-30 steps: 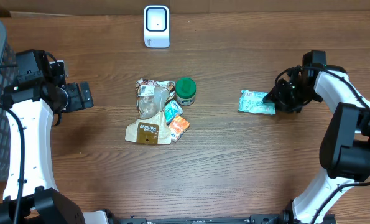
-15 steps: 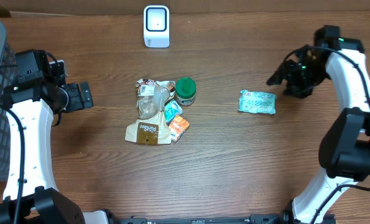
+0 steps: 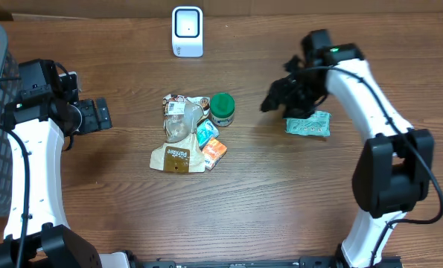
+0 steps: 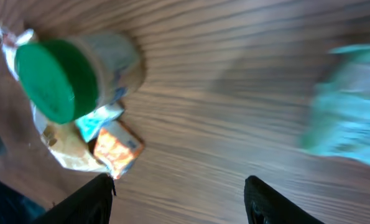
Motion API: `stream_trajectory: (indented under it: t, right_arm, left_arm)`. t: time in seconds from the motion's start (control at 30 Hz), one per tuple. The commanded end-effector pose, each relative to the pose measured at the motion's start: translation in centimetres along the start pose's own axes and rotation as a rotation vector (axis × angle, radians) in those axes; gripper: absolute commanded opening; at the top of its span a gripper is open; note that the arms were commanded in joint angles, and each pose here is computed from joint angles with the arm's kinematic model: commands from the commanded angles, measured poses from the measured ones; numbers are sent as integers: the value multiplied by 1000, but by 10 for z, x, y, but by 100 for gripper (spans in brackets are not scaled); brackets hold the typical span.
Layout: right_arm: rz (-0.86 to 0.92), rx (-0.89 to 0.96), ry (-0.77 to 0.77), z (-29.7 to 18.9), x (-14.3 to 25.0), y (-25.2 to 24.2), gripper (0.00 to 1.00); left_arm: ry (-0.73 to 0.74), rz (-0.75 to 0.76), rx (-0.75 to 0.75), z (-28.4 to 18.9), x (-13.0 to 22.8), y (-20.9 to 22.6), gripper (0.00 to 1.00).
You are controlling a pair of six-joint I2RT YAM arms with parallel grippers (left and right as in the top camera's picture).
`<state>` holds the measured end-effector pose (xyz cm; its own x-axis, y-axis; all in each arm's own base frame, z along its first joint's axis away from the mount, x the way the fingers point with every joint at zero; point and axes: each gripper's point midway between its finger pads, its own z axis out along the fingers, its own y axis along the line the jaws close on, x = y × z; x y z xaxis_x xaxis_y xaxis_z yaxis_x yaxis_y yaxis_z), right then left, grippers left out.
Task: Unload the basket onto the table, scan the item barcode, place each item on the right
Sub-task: 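Reach the right gripper to the orange Kleenex pack and grasp it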
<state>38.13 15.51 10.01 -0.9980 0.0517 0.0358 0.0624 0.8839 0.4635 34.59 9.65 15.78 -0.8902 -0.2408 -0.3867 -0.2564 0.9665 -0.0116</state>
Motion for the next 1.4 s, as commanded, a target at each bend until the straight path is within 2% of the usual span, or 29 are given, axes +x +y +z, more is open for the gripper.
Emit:
stream_trajectory:
  t: [0.0,0.2,0.57,0.67,0.73,0.8,1.23,1.27,1.33,1.37]
  right_arm:
    - [-18,-6,62,28,23,23,65]
    - [-11,-29,53,79,42,57,50]
    - [-110,-31,50,141,65,70,44]
    - [-116,-22,69,151,70,68,34]
    - [-116,-22,68,151,70,69,20]
    - [-116,-23,69,150,70,69,14]
    - [-163,-41,89,137,68,79,15]
    - [-161,-37,94,136,69,78,14]
    - [-153,-30,106,136,72,76,4]
    - [-149,-25,112,136,74,75,4]
  left_arm:
    - [-7,-17,7,-1,-3,-1,99]
    - [-7,-17,7,-1,-3,-1,100]
    - [-7,-17,7,-1,-3,-1,100]
    - [-7,-17,7,-1,-3,-1,99]
    - [-7,-17,7,-1,-3,-1,100]
    - [-7,-17,7,-1,-3,-1,100]
    - [-7,-17,7,-1,-3,-1,100]
    - [-7,-17,7,-1,-3,-1,100]
    - [-7,-17,7,-1,-3,-1,99]
    - [-7,-17,7,-1,-3,-1,100]
